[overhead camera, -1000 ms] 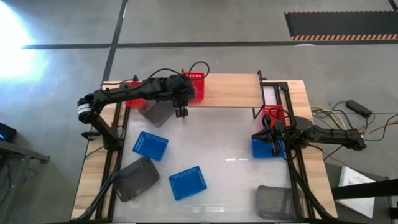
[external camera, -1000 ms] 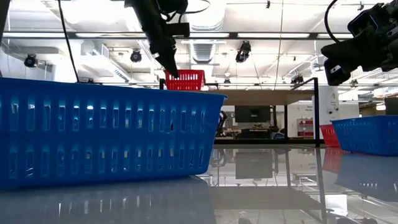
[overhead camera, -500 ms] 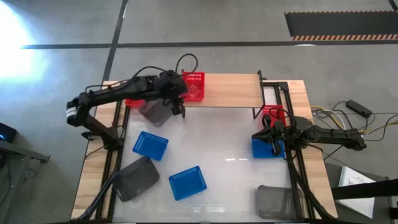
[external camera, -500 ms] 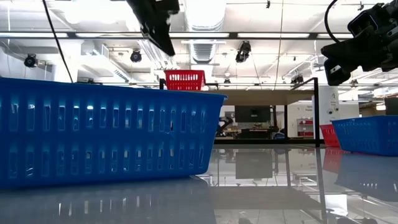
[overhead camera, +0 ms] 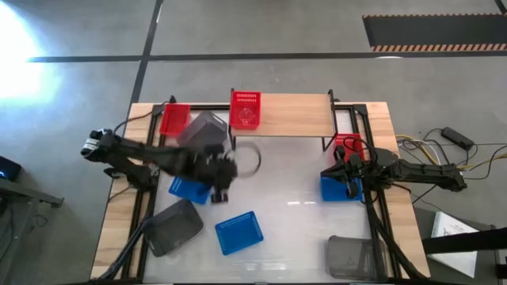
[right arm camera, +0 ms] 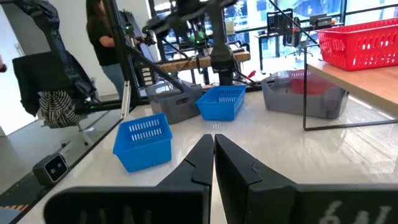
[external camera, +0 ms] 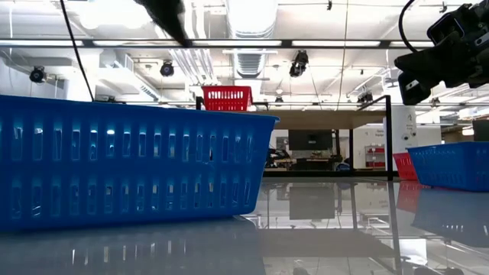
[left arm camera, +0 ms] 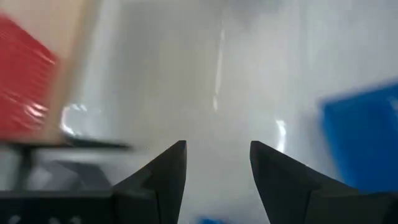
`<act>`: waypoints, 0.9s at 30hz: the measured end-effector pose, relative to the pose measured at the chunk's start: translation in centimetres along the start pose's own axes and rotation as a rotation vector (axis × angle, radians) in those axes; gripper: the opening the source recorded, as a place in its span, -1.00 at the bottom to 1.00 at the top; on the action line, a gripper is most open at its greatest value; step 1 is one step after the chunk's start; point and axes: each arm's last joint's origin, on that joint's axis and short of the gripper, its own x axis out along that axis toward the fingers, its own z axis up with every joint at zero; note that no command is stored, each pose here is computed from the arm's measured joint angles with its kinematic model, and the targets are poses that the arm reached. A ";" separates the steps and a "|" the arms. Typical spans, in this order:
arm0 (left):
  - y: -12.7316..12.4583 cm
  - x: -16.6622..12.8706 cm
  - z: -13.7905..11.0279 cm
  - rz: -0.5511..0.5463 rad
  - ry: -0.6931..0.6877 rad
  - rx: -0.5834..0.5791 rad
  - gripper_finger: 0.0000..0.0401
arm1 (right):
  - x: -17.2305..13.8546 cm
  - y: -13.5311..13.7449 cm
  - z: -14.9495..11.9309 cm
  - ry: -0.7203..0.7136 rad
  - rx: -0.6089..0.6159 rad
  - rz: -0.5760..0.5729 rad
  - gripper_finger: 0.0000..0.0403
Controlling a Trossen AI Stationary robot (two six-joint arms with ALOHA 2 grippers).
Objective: Stack baskets on shelf by color
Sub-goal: Put the bottom left black bin on the shelf
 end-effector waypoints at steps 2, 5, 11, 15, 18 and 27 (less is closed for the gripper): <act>-2.0 -0.4 -1.4 -0.015 0.067 -0.055 -0.19 | 0.0 0.0 0.0 0.001 0.000 0.000 -0.96; -4.7 -1.5 -3.7 -0.045 0.185 -0.163 -0.19 | 0.0 0.0 0.0 0.001 0.000 0.000 -0.96; -8.5 -3.0 -8.2 -0.049 0.397 -0.412 -0.19 | 0.0 0.0 0.0 0.001 0.000 0.000 -0.96; -10.5 -3.2 -10.8 -0.099 0.579 -0.516 -0.19 | 0.0 0.0 0.0 0.001 0.000 0.000 -0.96; -12.3 -3.1 -12.7 -0.196 0.701 -0.465 -0.19 | 0.0 0.0 0.0 0.001 0.000 0.000 -0.96; -15.2 -1.9 -15.9 -0.358 0.852 -0.314 -0.19 | 0.0 0.0 0.0 0.001 0.000 0.000 -0.96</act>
